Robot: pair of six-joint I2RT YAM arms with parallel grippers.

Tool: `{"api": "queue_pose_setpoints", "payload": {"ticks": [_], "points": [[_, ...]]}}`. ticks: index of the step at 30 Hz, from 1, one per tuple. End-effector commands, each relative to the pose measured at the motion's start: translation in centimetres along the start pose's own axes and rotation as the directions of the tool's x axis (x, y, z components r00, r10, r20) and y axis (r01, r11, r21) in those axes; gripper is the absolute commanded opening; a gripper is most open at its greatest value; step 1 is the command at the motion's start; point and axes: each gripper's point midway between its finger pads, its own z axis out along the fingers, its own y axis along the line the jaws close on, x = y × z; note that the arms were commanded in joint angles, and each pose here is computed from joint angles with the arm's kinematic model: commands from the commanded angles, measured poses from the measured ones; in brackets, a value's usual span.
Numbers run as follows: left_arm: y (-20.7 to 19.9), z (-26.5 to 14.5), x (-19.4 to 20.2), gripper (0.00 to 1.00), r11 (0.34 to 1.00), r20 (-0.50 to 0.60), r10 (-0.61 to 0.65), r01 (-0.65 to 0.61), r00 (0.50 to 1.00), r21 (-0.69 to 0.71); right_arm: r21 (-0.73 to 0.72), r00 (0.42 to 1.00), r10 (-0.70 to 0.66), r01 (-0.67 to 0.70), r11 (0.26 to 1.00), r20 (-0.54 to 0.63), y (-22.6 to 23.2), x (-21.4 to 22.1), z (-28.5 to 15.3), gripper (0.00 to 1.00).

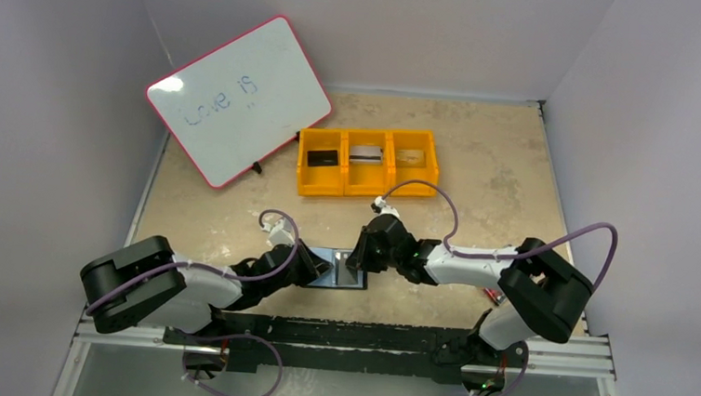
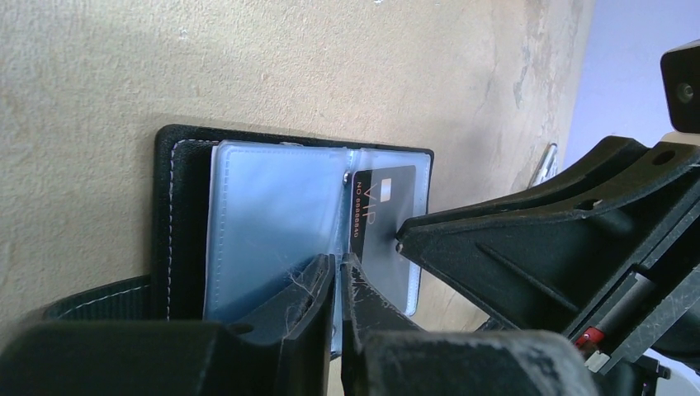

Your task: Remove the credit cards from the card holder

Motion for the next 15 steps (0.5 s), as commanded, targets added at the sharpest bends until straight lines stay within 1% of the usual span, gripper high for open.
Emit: {"api": "queue_pose_setpoints", "payload": {"ticks": [1,8,15], "points": [[0.91,0.11,0.17,0.10,0.998,-0.006,0.054,-0.054,0.999,-0.034,0.090,1.000,0.005,-0.003,0.996,-0.012,-1.86,0.44,-0.41,0.19],[0.87,0.14,0.23,0.11,0.998,-0.009,0.051,-0.051,0.999,-0.032,0.133,1.000,0.007,-0.008,0.991,0.009,-2.53,-0.01,-1.41,0.23],[0.61,0.16,0.32,0.11,0.998,-0.015,0.056,-0.056,0.998,-0.024,0.134,1.000,0.012,-0.012,0.991,-0.002,-2.58,0.25,-0.97,0.25]]}}
